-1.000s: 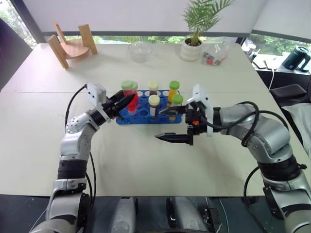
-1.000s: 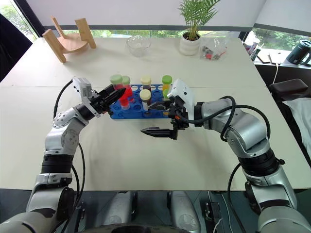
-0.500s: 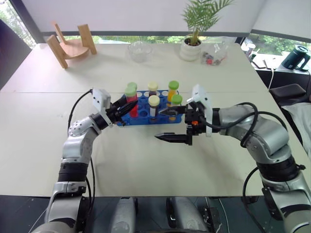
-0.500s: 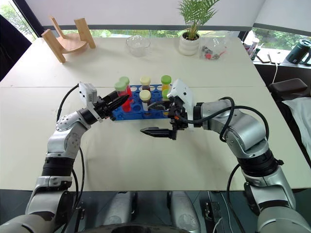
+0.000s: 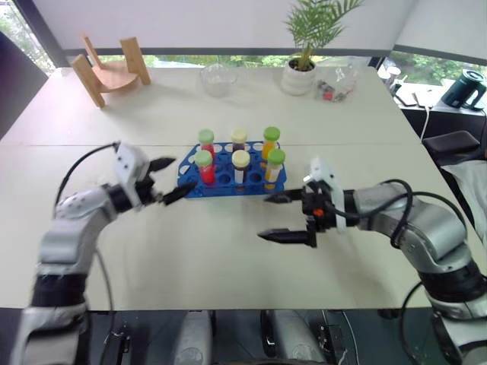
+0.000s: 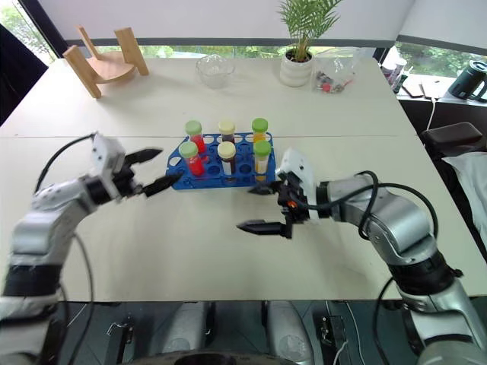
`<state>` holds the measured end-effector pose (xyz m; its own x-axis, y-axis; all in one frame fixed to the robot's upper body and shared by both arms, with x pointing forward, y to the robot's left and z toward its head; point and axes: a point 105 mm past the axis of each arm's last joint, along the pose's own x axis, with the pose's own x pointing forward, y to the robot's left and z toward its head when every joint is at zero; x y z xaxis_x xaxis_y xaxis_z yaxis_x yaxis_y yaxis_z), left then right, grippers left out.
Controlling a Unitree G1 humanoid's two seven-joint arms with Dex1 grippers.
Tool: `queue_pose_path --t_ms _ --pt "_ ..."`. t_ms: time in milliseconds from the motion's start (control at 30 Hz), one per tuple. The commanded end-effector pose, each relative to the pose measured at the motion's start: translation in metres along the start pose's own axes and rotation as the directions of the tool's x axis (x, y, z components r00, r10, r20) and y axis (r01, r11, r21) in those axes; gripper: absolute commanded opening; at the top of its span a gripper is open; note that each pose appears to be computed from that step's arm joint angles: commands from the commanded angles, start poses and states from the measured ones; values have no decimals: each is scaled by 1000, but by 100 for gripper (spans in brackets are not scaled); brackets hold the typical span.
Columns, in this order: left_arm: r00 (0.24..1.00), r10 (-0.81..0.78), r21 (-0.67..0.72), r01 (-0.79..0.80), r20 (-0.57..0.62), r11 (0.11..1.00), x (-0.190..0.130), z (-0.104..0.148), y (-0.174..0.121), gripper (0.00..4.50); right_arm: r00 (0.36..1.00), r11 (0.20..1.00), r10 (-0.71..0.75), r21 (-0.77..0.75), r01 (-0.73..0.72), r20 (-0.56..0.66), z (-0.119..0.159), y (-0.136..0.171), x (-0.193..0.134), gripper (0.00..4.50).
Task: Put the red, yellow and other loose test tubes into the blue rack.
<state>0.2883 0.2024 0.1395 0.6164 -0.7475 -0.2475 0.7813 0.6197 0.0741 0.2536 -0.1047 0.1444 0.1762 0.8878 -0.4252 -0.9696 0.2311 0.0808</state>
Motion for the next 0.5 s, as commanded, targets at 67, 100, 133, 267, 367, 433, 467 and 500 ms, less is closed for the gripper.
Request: queue_pose_path --t_ms 67,100,133,267,367,433,467,500 --pt "986 -84 -71 74 -147 995 -39 -18 -30 448 999 1000 14 20 -13 -30 -19 0 -4 450" --pt "982 -85 -119 65 -167 991 -43 -23 -32 448 1000 1000 13 24 -12 -23 -19 -1 -2 450" --pt "982 -85 -169 56 -171 984 -46 -25 -33 448 1000 1000 14 24 -14 -15 -19 -2 -1 450" --pt "983 -71 -221 33 -168 975 -49 -34 -36 448 1000 1000 22 19 -22 -4 -18 -5 5 450" --pt "984 -69 -224 31 -164 974 -47 -37 -39 448 1000 999 30 10 -30 -7 -18 -6 8 450" --pt "986 -65 -223 29 -156 974 -46 -37 -40 448 999 999 36 6 -36 -8 -18 -6 9 450" --pt "986 -59 -220 24 -155 975 -46 -37 -40 448 999 999 39 4 -39 -9 -18 -7 10 450" --pt "986 -51 -218 16 -158 976 -45 -38 -39 448 999 999 42 2 -42 -11 -18 -7 10 450"
